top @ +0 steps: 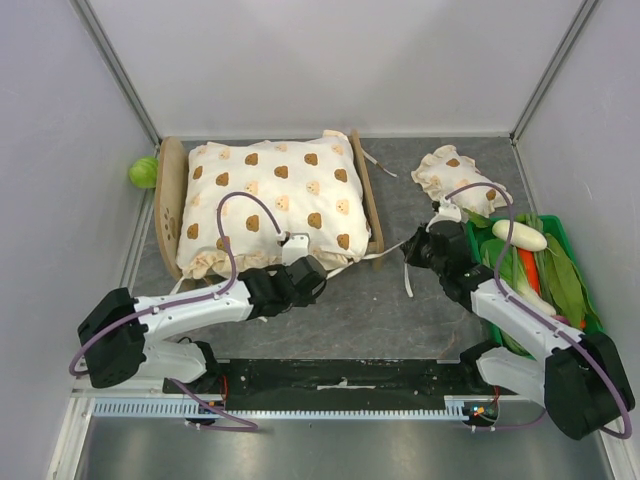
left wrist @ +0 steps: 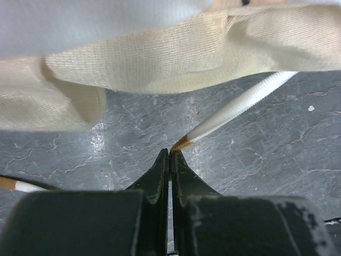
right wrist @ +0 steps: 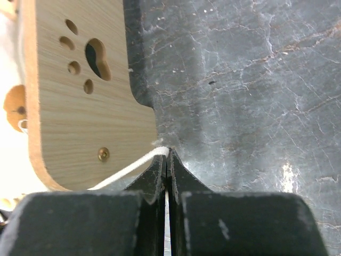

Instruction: Set up the pet bed

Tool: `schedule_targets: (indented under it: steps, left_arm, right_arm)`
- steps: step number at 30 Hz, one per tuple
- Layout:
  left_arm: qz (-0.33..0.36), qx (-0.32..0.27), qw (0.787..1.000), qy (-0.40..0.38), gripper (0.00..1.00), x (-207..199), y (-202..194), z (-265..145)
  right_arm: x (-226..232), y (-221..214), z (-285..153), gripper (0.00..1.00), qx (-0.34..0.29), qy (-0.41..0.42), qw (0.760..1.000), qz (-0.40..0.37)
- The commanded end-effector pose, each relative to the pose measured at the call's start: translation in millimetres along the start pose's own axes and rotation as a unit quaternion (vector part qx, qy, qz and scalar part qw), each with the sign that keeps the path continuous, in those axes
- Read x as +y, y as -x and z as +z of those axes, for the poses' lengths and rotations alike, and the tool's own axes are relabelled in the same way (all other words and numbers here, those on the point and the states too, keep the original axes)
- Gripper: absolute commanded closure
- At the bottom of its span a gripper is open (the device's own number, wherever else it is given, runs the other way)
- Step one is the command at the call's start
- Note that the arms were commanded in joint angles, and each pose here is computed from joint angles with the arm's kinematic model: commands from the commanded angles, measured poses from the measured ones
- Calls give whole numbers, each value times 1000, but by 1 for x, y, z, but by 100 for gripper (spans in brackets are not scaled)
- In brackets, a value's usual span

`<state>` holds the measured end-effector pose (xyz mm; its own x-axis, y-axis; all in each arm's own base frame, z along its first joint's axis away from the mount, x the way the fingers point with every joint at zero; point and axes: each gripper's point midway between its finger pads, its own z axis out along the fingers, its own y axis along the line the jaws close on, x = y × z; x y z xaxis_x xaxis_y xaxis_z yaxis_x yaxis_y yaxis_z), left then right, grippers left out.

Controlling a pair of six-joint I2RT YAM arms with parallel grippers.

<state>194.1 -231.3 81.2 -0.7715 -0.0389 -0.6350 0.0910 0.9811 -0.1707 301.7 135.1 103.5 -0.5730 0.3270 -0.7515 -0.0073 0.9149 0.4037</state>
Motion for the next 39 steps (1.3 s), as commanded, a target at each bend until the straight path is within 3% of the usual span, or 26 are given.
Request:
schedule_targets:
  steps: [1, 2, 3, 4, 5, 7, 8, 9, 10, 14, 17, 22, 25, 26, 27, 28, 30, 31, 34, 39]
  left_arm:
    - [31, 29, 999, 31, 89, 17, -17, 7]
    - [32, 30, 999, 24, 63, 12, -15, 5]
    - [33, 29, 999, 12, 54, 7, -12, 2]
    - [36, 22, 999, 0, 46, -1, -4, -5]
    - [35, 17, 999, -6, 36, -4, 1, -9]
    - [29, -5, 999, -33, 30, -12, 17, -25]
    - [27, -11, 999, -44, 23, -15, 22, -30]
    - [26, -18, 998, -54, 10, -16, 27, -38]
    - [21, -34, 997, -72, 7, -19, 39, -51]
    - [10, -76, 992, -101, 5, -10, 65, -94]
    - [1, -126, 984, -127, 4, -1, 90, -130]
    - [39, -191, 976, -100, 0, 28, 133, -179]
    - [51, -248, 966, -45, 0, 51, 184, -193]
    - [54, -247, 965, -66, 0, 46, 195, -195]
    - [64, -253, 963, -62, 0, 46, 215, -192]
    - [41, -264, 961, -63, 0, 56, 238, -188]
    - [28, -263, 962, -65, 0, 58, 268, -174]
    - [6, -274, 960, -54, 0, 71, 285, -169]
    - [-24, -269, 962, -45, 0, 82, 307, -131]
    - [-80, -205, 975, -35, 0, 105, 279, -56]
  right_arm:
    - [13, 35, -9, 84, -39, 20, 999, -10]
    - [17, 43, -13, 73, -47, 28, 998, -14]
    - [10, 42, -24, 65, -42, 12, 999, -27]
    - [7, 49, -31, 38, -52, 2, 998, -31]
    - [7, 69, -42, 26, -75, -10, 997, -30]
    - [-9, 92, -61, 13, -102, -56, 992, -52]
    - [-1, 121, -74, 12, -129, -56, 989, -54]
    - [-8, 126, -76, 10, -121, -80, 987, -66]
    - [-13, 139, -80, 9, -127, -96, 984, -82]
    - [-22, 211, -97, 7, -162, -158, 969, -104]
    - [-40, 253, -82, 4, -155, -202, 960, -114]
    - [-74, 280, -10, 4, -48, -205, 958, -195]
    - [6, 301, 19, 12, -58, -5, 987, -148]
    - [53, 316, 19, 16, -86, 98, 982, -136]
    - [70, 314, 32, 20, -82, 127, 984, -98]
    - [117, 313, 31, 20, -90, 163, 976, -113]
    - [149, 292, 60, 18, -74, 161, 975, -132]
    - [196, 281, 56, 17, -76, 194, 966, -151]
    - [235, 232, 86, 18, -35, 204, 969, -133]
    - [274, 160, 109, 18, -12, 229, 957, -176]
